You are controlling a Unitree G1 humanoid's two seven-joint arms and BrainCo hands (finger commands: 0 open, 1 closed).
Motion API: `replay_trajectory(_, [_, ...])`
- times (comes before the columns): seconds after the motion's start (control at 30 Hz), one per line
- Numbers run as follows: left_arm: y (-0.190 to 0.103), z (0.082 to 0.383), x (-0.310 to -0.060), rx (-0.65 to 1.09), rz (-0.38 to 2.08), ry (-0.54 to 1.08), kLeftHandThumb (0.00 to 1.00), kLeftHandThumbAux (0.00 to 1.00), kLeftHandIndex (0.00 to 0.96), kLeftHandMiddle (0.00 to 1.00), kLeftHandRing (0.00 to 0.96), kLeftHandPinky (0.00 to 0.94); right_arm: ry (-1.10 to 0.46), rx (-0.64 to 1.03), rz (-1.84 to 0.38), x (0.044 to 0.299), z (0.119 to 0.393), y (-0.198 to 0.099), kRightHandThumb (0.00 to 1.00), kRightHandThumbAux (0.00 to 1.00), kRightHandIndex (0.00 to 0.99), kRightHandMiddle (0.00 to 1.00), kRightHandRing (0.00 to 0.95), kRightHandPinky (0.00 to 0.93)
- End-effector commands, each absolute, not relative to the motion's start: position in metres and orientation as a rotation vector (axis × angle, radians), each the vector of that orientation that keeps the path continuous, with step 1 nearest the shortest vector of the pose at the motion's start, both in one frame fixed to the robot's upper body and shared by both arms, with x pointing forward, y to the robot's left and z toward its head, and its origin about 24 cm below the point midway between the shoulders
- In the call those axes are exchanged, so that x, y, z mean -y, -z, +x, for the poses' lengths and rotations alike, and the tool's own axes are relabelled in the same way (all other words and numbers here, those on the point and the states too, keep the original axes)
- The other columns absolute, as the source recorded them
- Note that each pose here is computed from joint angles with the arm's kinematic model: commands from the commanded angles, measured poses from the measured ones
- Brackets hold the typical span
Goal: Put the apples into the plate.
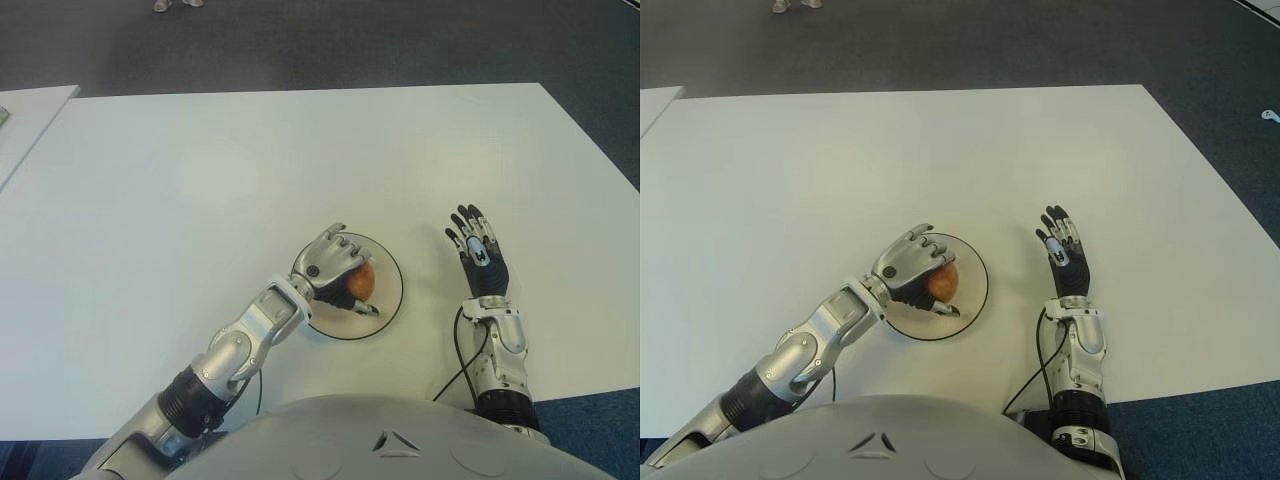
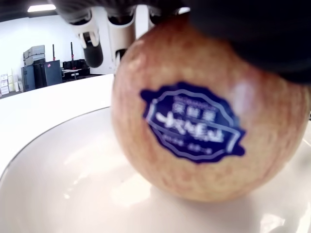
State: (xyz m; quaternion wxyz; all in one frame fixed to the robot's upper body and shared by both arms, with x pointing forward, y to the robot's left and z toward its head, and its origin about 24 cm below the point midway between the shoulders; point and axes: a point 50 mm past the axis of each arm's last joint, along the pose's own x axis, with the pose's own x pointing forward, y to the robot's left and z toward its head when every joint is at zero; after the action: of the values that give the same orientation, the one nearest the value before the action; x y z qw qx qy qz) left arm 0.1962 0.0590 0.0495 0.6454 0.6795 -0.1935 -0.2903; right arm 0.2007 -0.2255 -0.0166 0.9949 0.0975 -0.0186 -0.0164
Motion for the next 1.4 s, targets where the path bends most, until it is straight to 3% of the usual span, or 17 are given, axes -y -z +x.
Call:
replay_trajectory(0.03, [-0.0496, 0.1955, -0.0613, 0.446, 1.55, 0.648, 0.135, 0.194, 0.0, 0.0, 0.0, 0.0, 0.056, -0.143, 0.267, 0.2192, 0.1766, 0.0486, 0.106, 0.497, 0.066, 0.055, 0.0, 0.0])
replay_trajectory(1.4, [-0.0477, 0.1968, -0.0624, 0.404, 1.548, 0.654, 0.164, 0.211, 0.0, 0.0, 0.0, 0.0, 0.046, -0.149, 0.257, 0.2191, 0.1763, 0.0482, 0.114, 0.494, 0.077, 0.062, 0.0, 0.0])
